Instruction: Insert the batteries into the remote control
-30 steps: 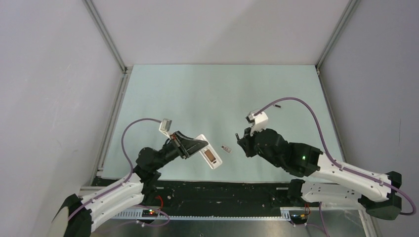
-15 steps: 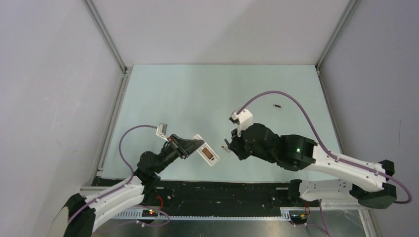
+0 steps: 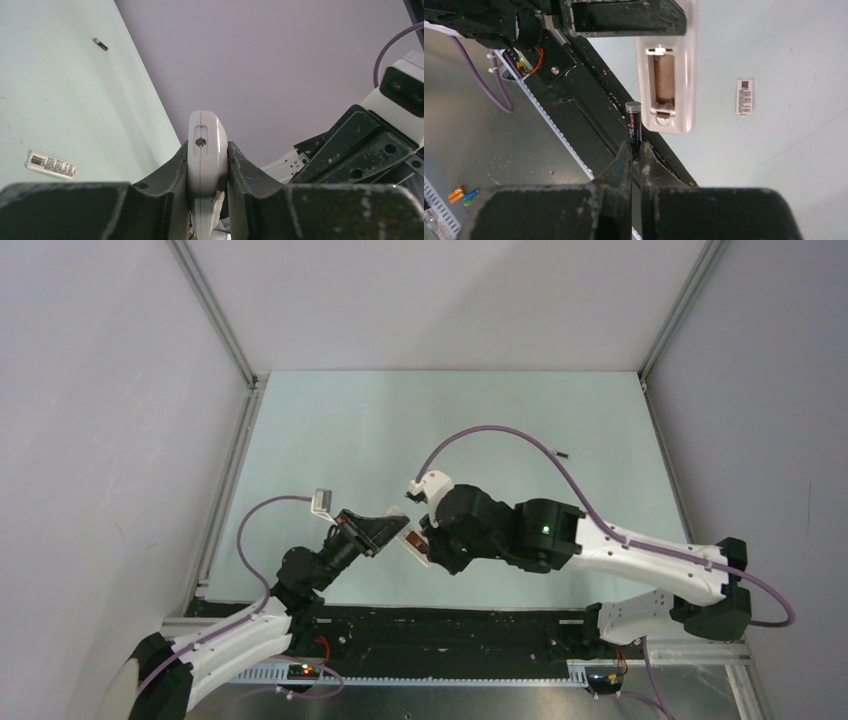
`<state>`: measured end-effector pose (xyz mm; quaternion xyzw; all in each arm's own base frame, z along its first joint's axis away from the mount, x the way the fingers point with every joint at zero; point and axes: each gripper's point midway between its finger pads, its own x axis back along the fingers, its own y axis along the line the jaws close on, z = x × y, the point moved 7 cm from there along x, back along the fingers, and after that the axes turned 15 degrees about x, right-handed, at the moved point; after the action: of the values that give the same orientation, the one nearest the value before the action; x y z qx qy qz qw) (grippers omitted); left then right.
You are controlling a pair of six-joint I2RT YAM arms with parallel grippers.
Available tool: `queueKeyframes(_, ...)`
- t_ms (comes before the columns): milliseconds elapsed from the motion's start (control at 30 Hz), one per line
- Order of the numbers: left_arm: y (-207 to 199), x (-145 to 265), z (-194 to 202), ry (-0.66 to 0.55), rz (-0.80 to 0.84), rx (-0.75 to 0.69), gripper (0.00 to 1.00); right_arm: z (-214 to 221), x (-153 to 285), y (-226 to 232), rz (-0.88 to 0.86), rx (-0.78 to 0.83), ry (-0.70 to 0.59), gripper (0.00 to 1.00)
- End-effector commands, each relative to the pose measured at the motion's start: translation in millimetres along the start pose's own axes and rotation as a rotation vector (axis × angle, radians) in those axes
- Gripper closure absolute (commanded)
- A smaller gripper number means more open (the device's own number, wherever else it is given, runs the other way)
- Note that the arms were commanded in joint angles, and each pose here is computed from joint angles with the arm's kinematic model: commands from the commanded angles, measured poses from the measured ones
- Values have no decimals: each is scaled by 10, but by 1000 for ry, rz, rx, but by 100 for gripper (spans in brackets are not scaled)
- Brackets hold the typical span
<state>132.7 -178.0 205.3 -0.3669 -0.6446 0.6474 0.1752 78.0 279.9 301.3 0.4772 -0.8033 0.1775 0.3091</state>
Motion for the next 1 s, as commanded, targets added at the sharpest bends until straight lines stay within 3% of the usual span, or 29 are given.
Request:
queueKeyframes(0, 161, 108, 4, -10, -20, 0, 100, -155, -4, 50, -50, 67, -3, 100)
queueKeyframes(967, 106, 185, 30, 8, 31, -8, 100, -233, -336, -150, -58, 48, 128, 100)
